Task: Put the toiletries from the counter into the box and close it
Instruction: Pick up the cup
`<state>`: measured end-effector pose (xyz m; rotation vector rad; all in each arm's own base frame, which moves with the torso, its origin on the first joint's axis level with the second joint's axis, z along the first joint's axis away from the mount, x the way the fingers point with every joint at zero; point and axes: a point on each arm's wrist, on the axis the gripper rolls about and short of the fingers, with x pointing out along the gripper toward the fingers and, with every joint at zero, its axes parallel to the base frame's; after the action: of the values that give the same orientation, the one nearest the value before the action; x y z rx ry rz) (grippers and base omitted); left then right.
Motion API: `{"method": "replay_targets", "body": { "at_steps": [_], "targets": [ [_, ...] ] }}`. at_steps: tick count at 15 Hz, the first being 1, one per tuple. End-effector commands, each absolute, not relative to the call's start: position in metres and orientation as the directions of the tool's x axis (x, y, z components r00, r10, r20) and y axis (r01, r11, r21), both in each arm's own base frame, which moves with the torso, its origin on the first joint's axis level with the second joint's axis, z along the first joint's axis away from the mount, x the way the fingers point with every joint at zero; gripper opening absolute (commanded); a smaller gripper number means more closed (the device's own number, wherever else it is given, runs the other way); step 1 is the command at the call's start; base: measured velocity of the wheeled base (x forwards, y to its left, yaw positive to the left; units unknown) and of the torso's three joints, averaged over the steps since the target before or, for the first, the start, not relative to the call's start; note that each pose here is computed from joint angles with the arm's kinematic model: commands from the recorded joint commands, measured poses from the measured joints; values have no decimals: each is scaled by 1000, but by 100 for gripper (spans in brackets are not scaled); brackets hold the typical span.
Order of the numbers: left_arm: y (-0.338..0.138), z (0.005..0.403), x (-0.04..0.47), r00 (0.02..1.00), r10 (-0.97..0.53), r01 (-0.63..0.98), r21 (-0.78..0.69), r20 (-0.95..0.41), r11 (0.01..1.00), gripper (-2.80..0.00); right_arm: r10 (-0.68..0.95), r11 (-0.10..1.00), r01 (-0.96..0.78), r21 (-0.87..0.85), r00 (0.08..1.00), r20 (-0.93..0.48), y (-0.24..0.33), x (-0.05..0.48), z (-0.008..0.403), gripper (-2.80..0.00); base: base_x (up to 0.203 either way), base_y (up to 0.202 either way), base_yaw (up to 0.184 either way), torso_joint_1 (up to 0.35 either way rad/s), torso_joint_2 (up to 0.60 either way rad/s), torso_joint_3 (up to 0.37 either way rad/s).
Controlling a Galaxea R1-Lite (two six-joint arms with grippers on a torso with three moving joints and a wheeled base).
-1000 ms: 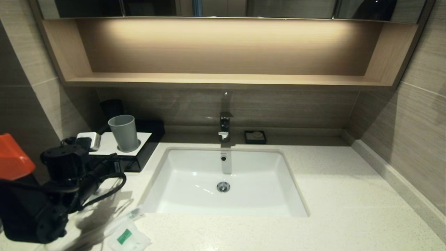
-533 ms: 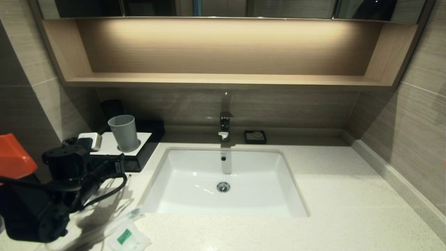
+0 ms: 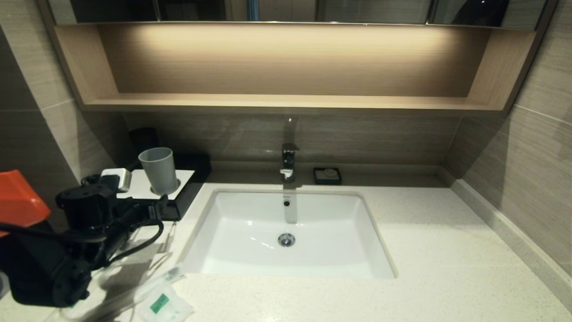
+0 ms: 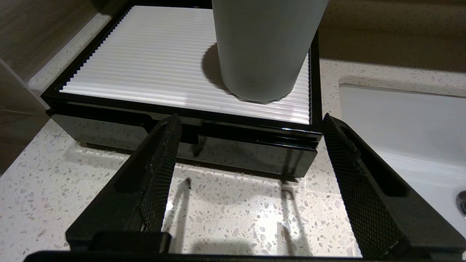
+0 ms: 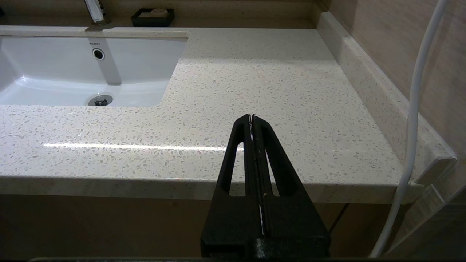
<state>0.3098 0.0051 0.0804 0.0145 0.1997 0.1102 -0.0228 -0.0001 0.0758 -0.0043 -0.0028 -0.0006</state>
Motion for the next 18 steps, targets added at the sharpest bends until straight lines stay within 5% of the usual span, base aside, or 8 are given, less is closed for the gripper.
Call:
{"method": "replay_targets", "body": {
  "at_steps": [1, 18],
  "targets": [
    [6, 79, 314, 975, 115, -113, 24, -191, 993, 0, 0, 1000, 0, -5, 1000, 3, 0, -23, 75, -280, 0, 0, 0, 0, 0, 0],
    [10, 73, 346, 981, 122, -121, 17, -153, 993, 0, 0, 1000, 0, -6, 1000, 3, 0, -23, 75, -280, 0, 0, 0, 0, 0, 0]
  ]
}}
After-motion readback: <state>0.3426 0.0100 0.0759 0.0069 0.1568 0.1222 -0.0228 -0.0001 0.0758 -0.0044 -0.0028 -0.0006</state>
